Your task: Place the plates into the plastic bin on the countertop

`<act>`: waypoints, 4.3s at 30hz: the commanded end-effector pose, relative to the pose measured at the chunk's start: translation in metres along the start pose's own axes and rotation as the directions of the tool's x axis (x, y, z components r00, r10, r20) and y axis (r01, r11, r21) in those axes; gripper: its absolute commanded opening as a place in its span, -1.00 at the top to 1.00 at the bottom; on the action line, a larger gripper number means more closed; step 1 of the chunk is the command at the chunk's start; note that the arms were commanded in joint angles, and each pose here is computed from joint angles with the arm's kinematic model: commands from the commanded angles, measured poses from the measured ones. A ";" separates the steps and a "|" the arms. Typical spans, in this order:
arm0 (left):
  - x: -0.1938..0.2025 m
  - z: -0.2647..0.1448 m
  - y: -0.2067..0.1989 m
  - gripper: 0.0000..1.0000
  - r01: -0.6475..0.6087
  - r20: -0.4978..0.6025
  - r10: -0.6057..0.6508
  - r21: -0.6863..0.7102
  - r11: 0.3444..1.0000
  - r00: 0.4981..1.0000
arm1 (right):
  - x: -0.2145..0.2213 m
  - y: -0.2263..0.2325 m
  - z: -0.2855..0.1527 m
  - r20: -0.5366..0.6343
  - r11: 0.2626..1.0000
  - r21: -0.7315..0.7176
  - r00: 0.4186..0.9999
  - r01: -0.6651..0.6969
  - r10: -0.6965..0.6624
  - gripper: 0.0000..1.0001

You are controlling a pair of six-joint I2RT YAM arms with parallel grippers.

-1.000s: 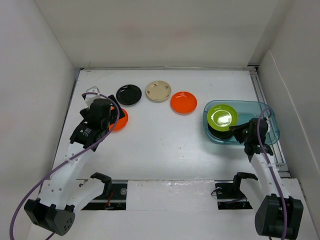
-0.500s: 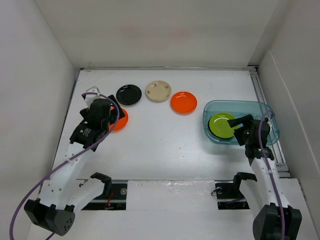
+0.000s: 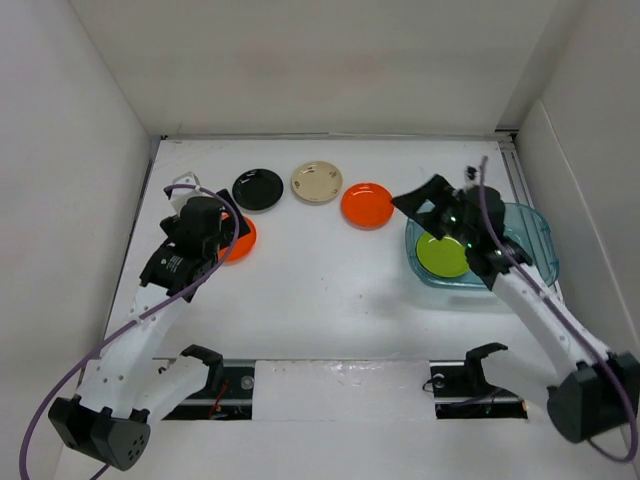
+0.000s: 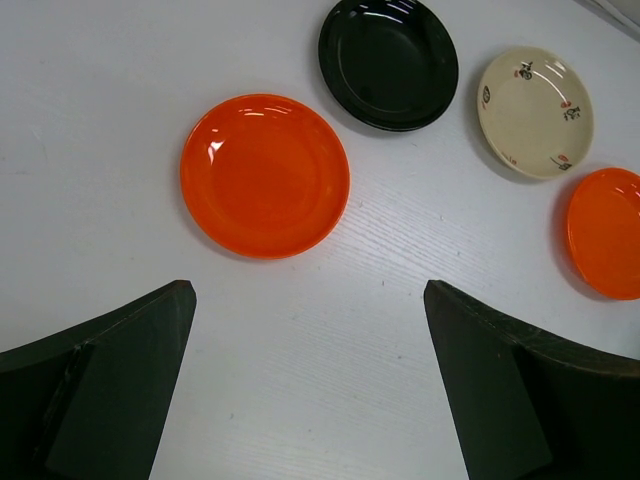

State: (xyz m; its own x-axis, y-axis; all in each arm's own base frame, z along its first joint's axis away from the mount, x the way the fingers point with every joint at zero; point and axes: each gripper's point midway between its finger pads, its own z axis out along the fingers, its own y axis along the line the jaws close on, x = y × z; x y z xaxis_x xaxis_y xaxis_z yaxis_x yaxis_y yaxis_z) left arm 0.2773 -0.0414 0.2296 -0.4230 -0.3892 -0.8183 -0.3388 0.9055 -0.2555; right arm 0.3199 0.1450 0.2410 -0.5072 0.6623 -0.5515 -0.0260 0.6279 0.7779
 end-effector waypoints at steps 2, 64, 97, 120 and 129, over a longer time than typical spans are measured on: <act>-0.005 0.001 0.000 -0.99 0.004 0.014 -0.004 -0.009 1.000 1.000 | 0.030 0.084 0.045 -0.086 0.977 -0.155 0.983 0.149 -0.164 -1.00; -0.017 -0.002 0.014 -0.99 0.042 0.064 -0.036 -0.094 0.995 0.997 | -0.027 -0.104 0.029 0.120 0.969 0.210 0.987 -0.127 0.103 1.00; -0.011 0.003 0.017 -0.99 0.028 0.049 -0.022 -0.116 0.993 0.999 | -0.033 -0.152 -0.075 0.305 0.932 0.286 0.943 -0.222 0.131 -0.39; 0.095 0.127 -0.027 -0.99 0.597 -0.129 -0.605 -0.100 0.796 0.786 | -0.003 0.011 -0.084 -0.059 0.970 -0.238 0.996 0.057 -0.072 -1.00; 0.133 0.204 -0.025 -0.99 0.539 -0.166 -0.609 -0.326 0.777 0.776 | 0.002 0.007 -0.095 -0.018 0.972 -0.209 0.994 0.105 -0.111 -1.00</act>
State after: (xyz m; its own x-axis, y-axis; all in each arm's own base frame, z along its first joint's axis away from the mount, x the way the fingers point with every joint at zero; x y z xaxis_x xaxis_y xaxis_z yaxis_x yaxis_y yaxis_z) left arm 0.4008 -0.0861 0.0446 -0.2786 -0.8643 -0.4188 -0.7054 0.4800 -0.5215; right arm 0.2394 0.1116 0.2621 -0.5479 0.5988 -0.5842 -0.2179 0.5721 0.7907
